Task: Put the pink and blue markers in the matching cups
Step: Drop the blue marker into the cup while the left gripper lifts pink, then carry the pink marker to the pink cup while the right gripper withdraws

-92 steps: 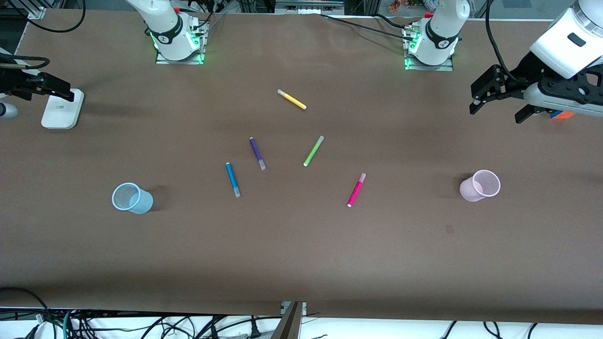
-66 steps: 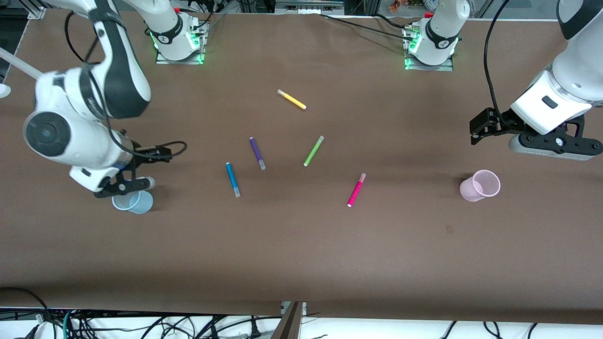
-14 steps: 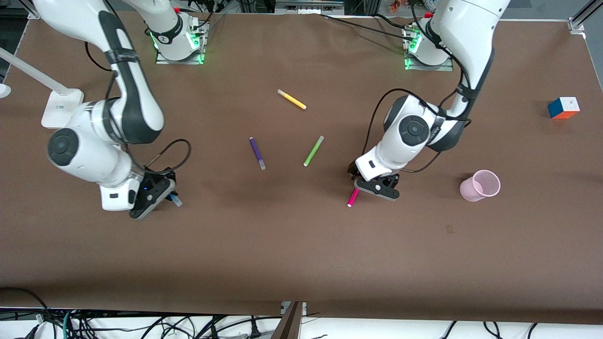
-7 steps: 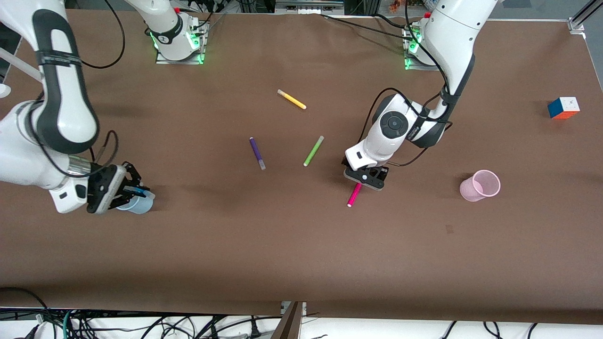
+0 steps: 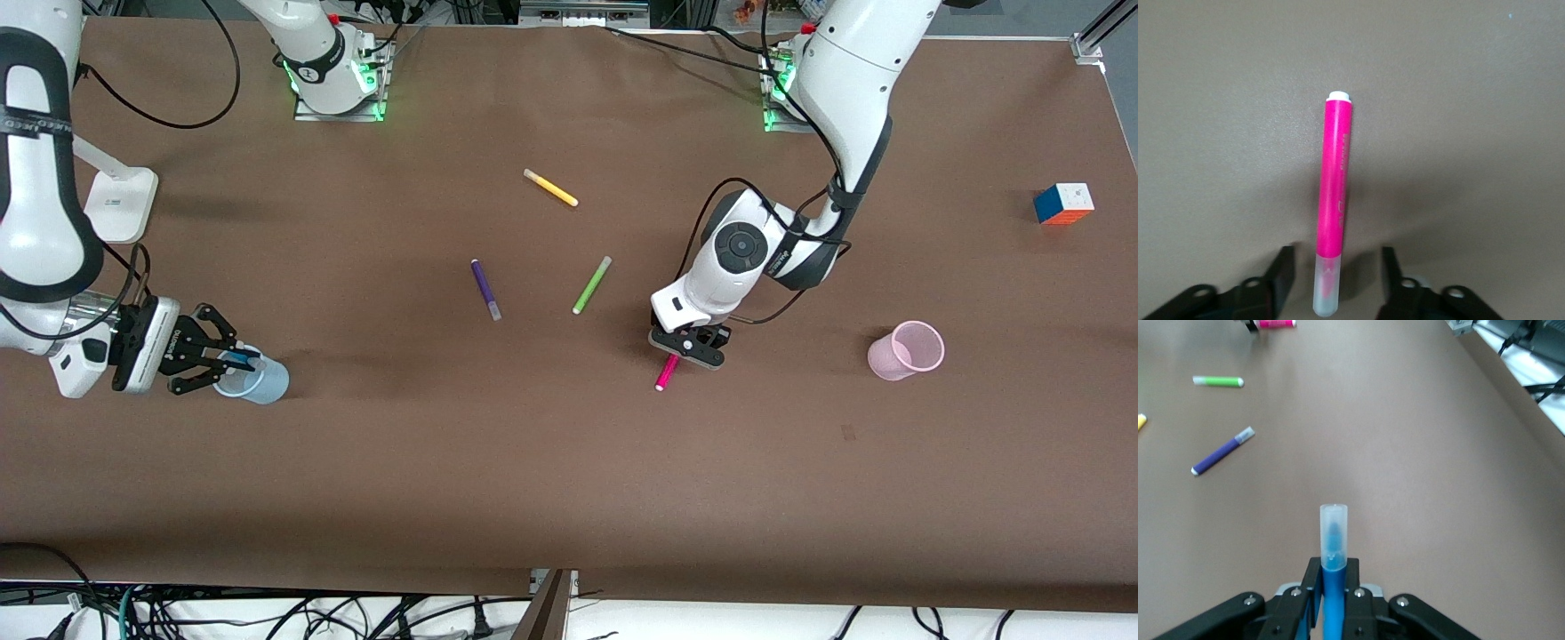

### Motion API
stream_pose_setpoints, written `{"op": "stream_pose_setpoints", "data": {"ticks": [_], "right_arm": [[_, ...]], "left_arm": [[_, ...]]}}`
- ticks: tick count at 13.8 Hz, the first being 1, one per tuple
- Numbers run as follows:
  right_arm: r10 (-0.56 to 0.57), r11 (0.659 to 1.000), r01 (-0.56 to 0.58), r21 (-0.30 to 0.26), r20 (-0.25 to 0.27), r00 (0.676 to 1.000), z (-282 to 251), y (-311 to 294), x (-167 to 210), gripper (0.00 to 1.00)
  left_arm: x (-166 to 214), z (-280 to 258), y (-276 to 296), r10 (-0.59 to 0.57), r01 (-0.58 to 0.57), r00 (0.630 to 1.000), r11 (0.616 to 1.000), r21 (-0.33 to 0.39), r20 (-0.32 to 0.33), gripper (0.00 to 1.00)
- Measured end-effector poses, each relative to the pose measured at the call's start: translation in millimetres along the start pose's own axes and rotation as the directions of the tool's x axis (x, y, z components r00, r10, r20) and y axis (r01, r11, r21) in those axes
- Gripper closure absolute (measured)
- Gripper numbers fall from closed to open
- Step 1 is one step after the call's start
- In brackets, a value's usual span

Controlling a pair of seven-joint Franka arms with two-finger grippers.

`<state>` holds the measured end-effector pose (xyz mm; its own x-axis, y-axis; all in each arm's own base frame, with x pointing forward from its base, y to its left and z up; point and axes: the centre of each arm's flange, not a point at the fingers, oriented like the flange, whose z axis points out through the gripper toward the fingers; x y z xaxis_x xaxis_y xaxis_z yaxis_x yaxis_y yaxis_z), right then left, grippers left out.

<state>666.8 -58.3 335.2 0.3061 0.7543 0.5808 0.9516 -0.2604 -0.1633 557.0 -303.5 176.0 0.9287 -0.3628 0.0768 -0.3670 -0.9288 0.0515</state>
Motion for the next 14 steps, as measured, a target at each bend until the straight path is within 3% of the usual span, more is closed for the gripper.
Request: {"op": "stream_pose_setpoints", "data": {"ticks": [3, 4, 6, 9, 12, 14], "right_arm": [[0.007, 1.0, -0.006, 0.009, -0.075, 0.997, 8, 6, -14, 0.83], [0.007, 1.0, -0.006, 0.011, -0.095, 0.995, 8, 8, -17, 0.83], [-0.005, 1.0, 0.006, 0.011, -0.14, 0.99, 7, 11, -27, 0.83], [-0.015, 1.0, 0.018, 0.016, -0.167, 0.986, 8, 14, -50, 0.83], [-0.022, 0.999, 0.026, 0.02, -0.184, 0.983, 8, 16, -66, 0.83], [-0.016, 1.0, 0.019, 0.016, -0.203, 0.979, 8, 18, -72, 0.83]], "left_arm": [[3, 1, -4, 0.002, -0.002, 1.0, 1.0, 0.013, -0.005, 0.78], [7, -5, -7, -0.004, 0.004, 1.0, 1.0, 0.016, -0.005, 0.82], [21, -36, -18, -0.022, 0.02, 0.998, 0.999, 0.036, 0.055, 0.82], [40, -142, -39, -0.018, 0.004, 0.981, 0.997, 0.074, 0.195, 0.82], [38, -234, -91, 0.074, -0.097, 0.939, 0.994, 0.051, 0.337, 0.82], [28, -255, -154, 0.148, -0.178, 0.899, 0.983, 0.035, 0.412, 0.82]]}}
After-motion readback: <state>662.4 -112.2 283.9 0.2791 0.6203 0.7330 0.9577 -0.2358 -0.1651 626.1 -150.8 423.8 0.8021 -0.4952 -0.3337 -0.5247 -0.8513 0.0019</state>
